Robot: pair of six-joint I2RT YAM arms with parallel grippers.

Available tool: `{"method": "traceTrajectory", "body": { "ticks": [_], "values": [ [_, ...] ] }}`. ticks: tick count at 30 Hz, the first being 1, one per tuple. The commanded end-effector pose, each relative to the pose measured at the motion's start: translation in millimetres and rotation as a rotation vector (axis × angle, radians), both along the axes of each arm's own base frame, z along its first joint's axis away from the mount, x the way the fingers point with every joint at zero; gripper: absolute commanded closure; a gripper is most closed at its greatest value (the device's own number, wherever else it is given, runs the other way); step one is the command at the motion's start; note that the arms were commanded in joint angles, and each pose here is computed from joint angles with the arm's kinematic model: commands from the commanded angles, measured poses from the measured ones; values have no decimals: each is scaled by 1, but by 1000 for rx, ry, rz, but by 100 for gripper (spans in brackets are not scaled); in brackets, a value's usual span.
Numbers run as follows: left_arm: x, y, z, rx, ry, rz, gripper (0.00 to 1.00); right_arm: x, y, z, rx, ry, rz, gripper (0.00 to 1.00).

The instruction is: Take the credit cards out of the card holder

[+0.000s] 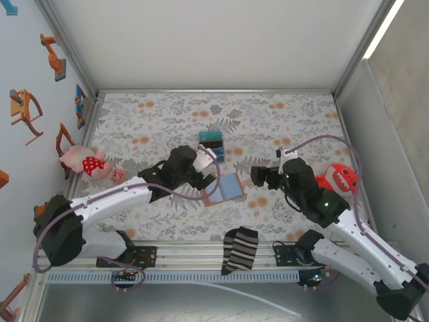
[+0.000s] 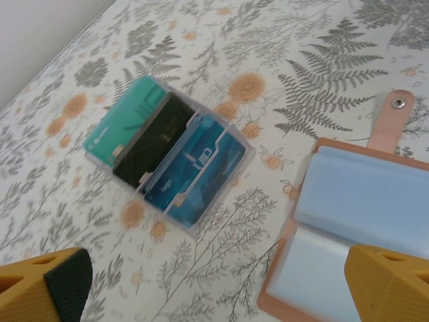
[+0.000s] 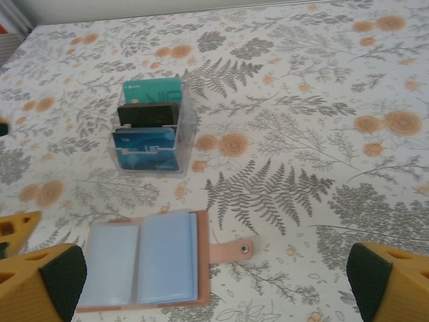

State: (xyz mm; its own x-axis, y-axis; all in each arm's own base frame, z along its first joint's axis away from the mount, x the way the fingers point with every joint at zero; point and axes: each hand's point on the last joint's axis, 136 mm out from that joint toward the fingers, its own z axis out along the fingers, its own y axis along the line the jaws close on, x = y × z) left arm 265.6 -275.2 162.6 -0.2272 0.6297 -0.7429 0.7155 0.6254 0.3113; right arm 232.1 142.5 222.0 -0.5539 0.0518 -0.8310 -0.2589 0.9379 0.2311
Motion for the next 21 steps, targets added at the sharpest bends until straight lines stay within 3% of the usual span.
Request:
{"method": "traceTrajectory", "body": {
  "ticks": [1,9,13,17,21],
  "values": [
    [6,37,11,-51,-46,234,3,4,-29,-3,-58,-37,-140,1],
    [7,111,30,-65,-206,522,3,6,-74,-7,-149,-142,-335,1],
    [8,144,30,-59,-228,631,3,6,-95,-9,-165,-207,-443,1],
    [11,183,29,-89,-245,754,3,-2,-134,-8,-160,-288,-662,1],
    [12,216,30,-149,-306,850,3,1,-137,-2,-219,-352,-658,1]
  ]
}}
